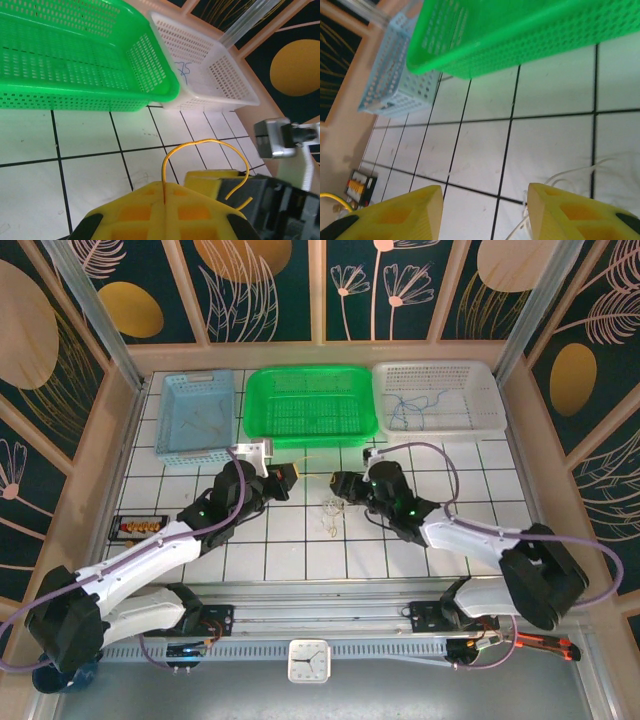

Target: Untangle the cables

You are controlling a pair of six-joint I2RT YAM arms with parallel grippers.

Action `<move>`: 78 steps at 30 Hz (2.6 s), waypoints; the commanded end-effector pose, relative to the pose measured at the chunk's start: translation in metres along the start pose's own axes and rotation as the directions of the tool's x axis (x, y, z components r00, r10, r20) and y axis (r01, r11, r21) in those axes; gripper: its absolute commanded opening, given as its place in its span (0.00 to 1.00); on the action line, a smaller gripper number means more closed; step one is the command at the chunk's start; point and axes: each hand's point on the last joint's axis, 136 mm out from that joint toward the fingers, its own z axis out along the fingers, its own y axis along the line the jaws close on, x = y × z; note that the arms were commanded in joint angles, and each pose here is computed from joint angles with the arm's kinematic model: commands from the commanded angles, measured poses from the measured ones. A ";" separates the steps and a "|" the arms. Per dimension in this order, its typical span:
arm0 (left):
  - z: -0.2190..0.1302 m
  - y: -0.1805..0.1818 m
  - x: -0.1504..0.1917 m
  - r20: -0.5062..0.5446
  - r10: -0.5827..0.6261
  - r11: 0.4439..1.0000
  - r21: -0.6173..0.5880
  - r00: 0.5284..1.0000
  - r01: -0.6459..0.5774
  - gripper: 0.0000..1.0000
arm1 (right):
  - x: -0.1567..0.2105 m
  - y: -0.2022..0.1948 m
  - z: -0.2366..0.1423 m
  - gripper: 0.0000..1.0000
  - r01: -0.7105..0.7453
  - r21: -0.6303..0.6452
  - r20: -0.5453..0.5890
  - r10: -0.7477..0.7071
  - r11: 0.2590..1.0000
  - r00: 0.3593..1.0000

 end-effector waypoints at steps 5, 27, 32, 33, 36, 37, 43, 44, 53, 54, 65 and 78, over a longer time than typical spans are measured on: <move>-0.001 -0.006 -0.008 0.044 0.026 0.999 0.025 0.999 -0.027 0.00 | -0.041 0.005 -0.037 0.54 0.034 0.015 0.110 -0.035 0.999 0.993; 0.002 -0.009 -0.004 0.028 0.031 0.998 0.049 0.999 -0.032 0.00 | -0.047 0.071 -0.015 0.61 0.193 -0.210 0.029 -0.191 0.959 0.981; 0.001 -0.009 -0.004 0.029 0.028 0.998 0.054 0.999 -0.030 0.00 | -0.043 0.063 -0.007 0.39 0.185 -0.200 0.011 -0.187 0.962 0.982; 0.001 -0.009 -0.003 0.026 0.027 0.998 0.055 0.999 -0.028 0.00 | -0.044 0.061 -0.007 0.32 0.183 -0.197 0.014 -0.183 0.963 0.983; 0.002 -0.008 0.000 0.021 0.028 0.998 0.057 0.999 -0.029 0.00 | -0.048 0.054 -0.010 0.13 0.168 -0.188 0.027 -0.166 0.968 0.986; 0.002 -0.008 0.001 0.019 0.029 0.998 0.058 0.999 -0.030 0.00 | -0.051 0.052 -0.012 0.06 0.161 -0.186 0.036 -0.157 0.969 0.987; 0.005 -0.008 0.005 0.006 0.027 0.997 0.068 1.000 -0.028 0.06 | -0.057 0.044 -0.022 0.00 0.133 -0.192 0.061 -0.124 0.972 0.990; 0.006 -0.008 0.006 0.004 0.026 0.997 0.071 1.000 -0.026 0.17 | -0.058 0.043 -0.023 0.00 0.127 -0.190 0.064 -0.117 0.973 0.991; 0.007 -0.008 0.010 0.001 0.011 0.997 0.082 1.000 -0.011 0.70 | -0.067 0.032 -0.028 0.00 0.036 -0.200 0.107 -0.014 0.979 0.994; 0.007 -0.008 0.010 0.000 0.010 0.996 0.087 1.000 -0.010 0.71 | -0.067 0.031 -0.028 0.00 0.026 -0.201 0.108 -0.004 0.979 0.994; 0.011 -0.008 0.025 -0.019 -0.008 0.989 0.148 1.000 0.010 0.75 | -0.075 0.041 -0.030 0.00 -0.052 -0.279 0.124 0.090 0.959 0.988; 0.031 -0.011 0.025 0.012 -0.054 0.980 0.192 0.998 0.050 0.79 | -0.084 0.068 -0.041 0.00 -0.129 -0.420 0.118 0.195 0.898 0.974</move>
